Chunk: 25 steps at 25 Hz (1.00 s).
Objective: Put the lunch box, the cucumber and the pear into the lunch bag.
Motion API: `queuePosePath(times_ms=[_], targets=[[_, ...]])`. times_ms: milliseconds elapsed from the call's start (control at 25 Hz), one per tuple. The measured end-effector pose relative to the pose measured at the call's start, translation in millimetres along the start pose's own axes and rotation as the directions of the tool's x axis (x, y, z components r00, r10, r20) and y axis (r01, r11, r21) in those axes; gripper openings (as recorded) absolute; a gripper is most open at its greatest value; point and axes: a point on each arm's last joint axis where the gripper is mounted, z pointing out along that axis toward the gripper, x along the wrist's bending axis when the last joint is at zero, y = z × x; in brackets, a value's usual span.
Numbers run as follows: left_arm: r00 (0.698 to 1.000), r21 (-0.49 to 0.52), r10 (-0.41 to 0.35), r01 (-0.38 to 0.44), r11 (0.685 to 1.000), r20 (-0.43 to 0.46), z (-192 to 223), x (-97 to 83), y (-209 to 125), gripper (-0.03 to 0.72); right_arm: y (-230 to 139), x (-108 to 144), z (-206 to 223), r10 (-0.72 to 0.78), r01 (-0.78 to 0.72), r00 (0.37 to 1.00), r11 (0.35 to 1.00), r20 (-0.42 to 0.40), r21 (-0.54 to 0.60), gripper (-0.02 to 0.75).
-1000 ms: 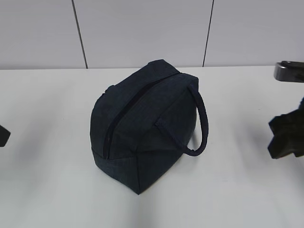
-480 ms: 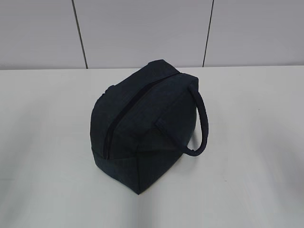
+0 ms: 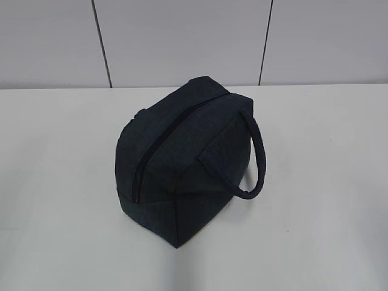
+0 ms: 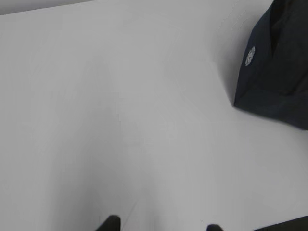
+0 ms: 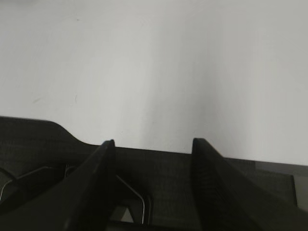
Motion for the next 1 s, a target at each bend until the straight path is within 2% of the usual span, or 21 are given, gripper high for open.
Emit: queuePosePath(times_ms=[80, 200, 400, 760, 1000], targets=[[1.0, 0.001, 0.003, -0.003, 1.0, -0.006, 4.3, 0.0, -12.0, 0.326, -8.3, -1.4, -7.0, -0.011, 0.012, 1.0, 0.998, 0.02, -0.062, 0.391], [1.0, -0.056, 0.003, -0.003, 0.998, -0.011, 3.6, -0.2, -20.9, 0.326, -21.6, -3.3, -18.8, -0.02, 0.028, 0.999, 0.986, 0.051, -0.163, 0.391], [1.0, -0.137, 0.002, -0.006, 0.991, -0.023, -4.9, 0.6, -28.4, 0.326, -42.2, -4.4, -29.0, -0.016, 0.043, 0.997, 0.934, 0.078, -0.356, 0.391], [0.999, -0.311, -0.008, -0.003, 0.95, -0.034, -24.9, 0.8, -49.4, 0.307, -45.2, -7.7, -29.7, 0.034, 0.007, 0.995, 0.922, 0.099, -0.387, 0.391], [1.0, -0.314, -0.009, -0.001, 0.95, -0.029, -25.1, 0.4, -49.7, 0.251, -45.2, -7.8, -29.8, 0.044, -0.003, 0.994, 0.921, 0.096, -0.39, 0.391]])
